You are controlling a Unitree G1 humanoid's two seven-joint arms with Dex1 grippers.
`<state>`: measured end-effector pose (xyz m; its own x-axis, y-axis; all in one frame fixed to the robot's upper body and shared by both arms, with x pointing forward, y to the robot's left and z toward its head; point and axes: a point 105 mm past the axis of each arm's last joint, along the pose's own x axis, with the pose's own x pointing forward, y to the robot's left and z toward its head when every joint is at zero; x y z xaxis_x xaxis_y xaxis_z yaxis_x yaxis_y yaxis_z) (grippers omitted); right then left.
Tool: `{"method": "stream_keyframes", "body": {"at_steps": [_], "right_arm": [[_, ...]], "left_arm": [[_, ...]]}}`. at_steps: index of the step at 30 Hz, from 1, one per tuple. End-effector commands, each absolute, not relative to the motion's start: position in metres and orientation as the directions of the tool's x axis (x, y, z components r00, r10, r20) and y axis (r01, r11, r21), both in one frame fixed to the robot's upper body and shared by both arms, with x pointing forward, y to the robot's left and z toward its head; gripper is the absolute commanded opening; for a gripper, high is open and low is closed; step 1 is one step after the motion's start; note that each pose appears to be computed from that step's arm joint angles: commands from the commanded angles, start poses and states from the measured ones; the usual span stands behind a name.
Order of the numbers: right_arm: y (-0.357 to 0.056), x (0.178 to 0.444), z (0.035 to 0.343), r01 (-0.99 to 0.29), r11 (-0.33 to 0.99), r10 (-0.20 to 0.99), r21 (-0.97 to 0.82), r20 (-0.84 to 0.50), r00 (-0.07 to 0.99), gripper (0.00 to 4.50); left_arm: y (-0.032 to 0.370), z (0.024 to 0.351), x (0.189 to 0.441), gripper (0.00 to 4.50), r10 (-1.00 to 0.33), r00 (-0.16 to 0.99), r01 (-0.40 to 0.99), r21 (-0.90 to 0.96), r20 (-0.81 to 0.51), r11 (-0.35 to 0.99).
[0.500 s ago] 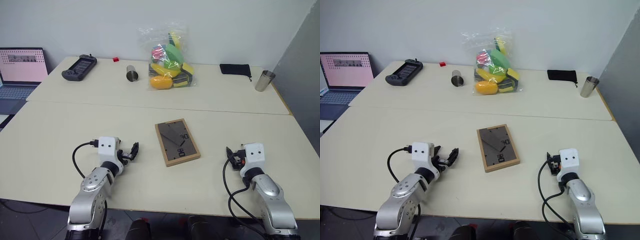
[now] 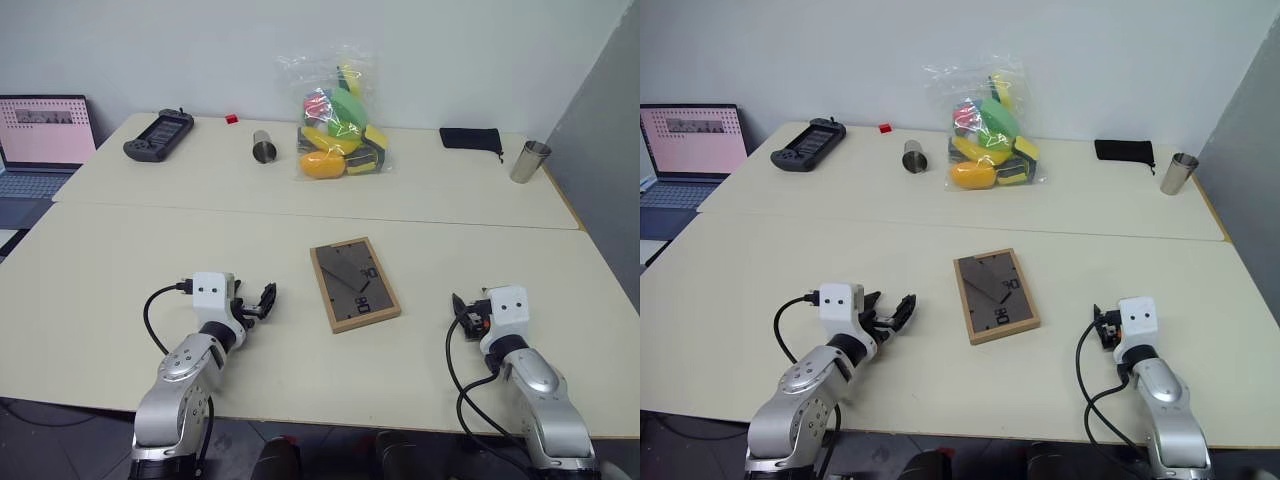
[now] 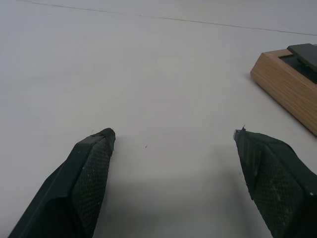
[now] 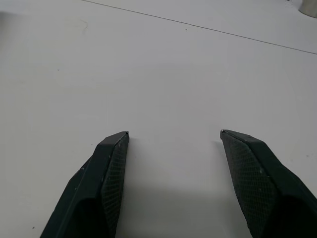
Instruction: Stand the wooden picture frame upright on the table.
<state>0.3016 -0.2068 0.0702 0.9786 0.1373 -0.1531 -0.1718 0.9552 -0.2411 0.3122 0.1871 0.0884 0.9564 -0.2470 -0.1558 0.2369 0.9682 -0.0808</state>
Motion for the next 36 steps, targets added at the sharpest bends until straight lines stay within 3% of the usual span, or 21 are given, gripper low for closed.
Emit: {"method": "stream_keyframes", "body": {"at_steps": [1, 5, 10, 24, 30, 36], "right_arm": [[-0.198, 0.298, 0.094, -0.362, 0.899, 0.33, -0.246, -0.16, 0.93, 3.12], [-0.186, 0.285, 0.112, -0.566, 0.815, 0.539, -0.126, -0.196, 0.819, 3.12], [-0.177, 0.274, 0.118, -0.681, 0.721, 0.641, -0.125, -0.252, 0.725, 3.12], [-0.176, 0.282, 0.125, -0.662, 0.735, 0.624, -0.149, -0.232, 0.746, 3.12], [-0.194, 0.304, 0.142, -0.533, 0.781, 0.503, -0.326, -0.177, 0.846, 3.12], [-0.196, 0.308, 0.151, -0.517, 0.791, 0.496, -0.327, -0.153, 0.855, 3.12]], "left_arm": [[0.172, 0.136, 0.311, 4.11, -0.434, 0.901, 0.431, -0.071, -0.028, 0.9], [0.166, 0.153, 0.308, 4.11, -0.581, 0.813, 0.581, -0.031, -0.037, 0.814], [0.16, 0.158, 0.3, 4.11, -0.702, 0.705, 0.706, -0.002, -0.095, 0.709], [0.166, 0.165, 0.303, 4.11, -0.733, 0.668, 0.741, 0.021, -0.126, 0.671], [0.169, 0.143, 0.302, 4.11, -0.757, 0.618, 0.747, -0.139, -0.212, 0.65], [0.169, 0.137, 0.302, 4.11, -0.767, 0.59, 0.737, -0.221, -0.25, 0.639]]}}
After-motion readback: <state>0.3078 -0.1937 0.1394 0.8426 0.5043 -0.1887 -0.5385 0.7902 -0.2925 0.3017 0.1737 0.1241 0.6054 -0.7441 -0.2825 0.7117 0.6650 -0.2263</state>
